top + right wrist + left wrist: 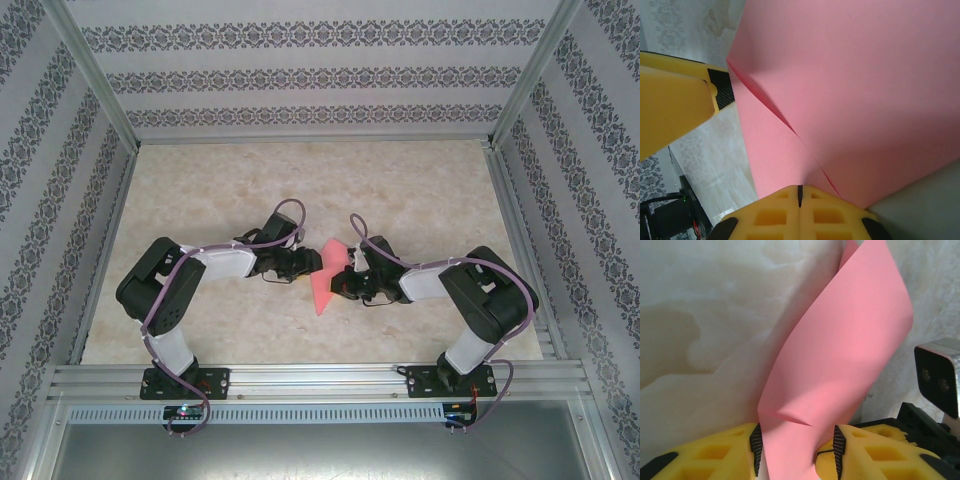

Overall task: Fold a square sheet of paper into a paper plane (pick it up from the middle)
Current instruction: Fold the wing for the fifth time at the center of the table.

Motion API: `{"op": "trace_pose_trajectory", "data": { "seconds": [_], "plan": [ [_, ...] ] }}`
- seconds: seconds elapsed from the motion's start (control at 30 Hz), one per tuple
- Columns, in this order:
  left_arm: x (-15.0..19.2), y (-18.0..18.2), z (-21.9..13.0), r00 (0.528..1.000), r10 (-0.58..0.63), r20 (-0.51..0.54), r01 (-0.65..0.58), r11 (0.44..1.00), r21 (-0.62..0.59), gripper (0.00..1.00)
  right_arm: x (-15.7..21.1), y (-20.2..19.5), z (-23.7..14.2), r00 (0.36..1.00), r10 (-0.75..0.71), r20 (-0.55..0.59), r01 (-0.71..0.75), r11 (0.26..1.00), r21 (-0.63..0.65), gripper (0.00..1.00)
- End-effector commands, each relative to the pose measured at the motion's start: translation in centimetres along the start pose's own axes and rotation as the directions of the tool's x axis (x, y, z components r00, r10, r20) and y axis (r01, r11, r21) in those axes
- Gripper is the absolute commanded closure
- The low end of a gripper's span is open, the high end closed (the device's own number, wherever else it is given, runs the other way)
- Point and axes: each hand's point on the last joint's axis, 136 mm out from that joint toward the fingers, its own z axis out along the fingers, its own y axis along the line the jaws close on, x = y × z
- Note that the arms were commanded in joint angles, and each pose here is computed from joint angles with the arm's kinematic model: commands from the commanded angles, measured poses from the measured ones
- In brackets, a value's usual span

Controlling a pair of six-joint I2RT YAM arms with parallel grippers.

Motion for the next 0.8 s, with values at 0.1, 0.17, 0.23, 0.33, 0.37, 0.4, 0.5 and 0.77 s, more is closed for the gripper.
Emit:
{"op": "trace_pose_trajectory", "data": {
  "seconds": [0.1, 0.17, 0.23, 0.33, 0.37, 0.4, 0.5, 0.77],
  "plan": [
    [-0.5, -2.1, -0.9, 0.999, 0.052, 0.017, -0.052, 0.998, 0.031, 0.64, 0.8, -3.0, 0.1, 0.999, 0.042, -0.013, -0.041, 0.996, 0.084, 0.98],
    [-0.3, -2.4, -0.7, 0.999, 0.053, 0.004, -0.053, 0.997, 0.048, 0.69, 0.7, -2.9, 0.1, 0.999, 0.042, -0.012, -0.041, 0.996, 0.081, 0.98],
    [-0.2, -2.5, -0.7, 0.998, 0.058, -0.006, -0.058, 0.997, 0.049, 0.72, 0.6, -2.8, 0.0, 0.999, 0.039, -0.008, -0.038, 0.996, 0.080, 0.98],
    [0.2, -2.5, -0.4, 0.997, 0.070, -0.022, -0.069, 0.996, 0.047, 0.82, 0.5, -2.7, -0.1, 0.999, 0.038, -0.005, -0.038, 0.996, 0.076, 0.99],
    [0.4, -2.5, -0.4, 0.997, 0.075, -0.031, -0.073, 0.996, 0.044, 0.85, 0.5, -2.7, -0.1, 0.999, 0.037, -0.003, -0.037, 0.997, 0.075, 0.98],
    [0.5, -2.4, -0.4, 0.996, 0.080, -0.035, -0.078, 0.996, 0.041, 0.87, 0.4, -2.6, -0.1, 0.999, 0.035, -0.003, -0.035, 0.997, 0.074, 0.98],
    [0.7, -2.1, -0.5, 0.993, 0.109, -0.049, -0.109, 0.994, 0.009, 0.92, 0.3, -2.4, -0.3, 0.999, 0.034, 0.002, -0.034, 0.997, 0.073, 0.98],
    [1.1, -1.0, -0.4, 0.984, 0.158, -0.077, -0.163, 0.984, -0.068, 0.98, -0.2, -1.8, -1.1, 0.999, 0.026, 0.027, -0.028, 0.997, 0.076, 0.96]
  ]
}}
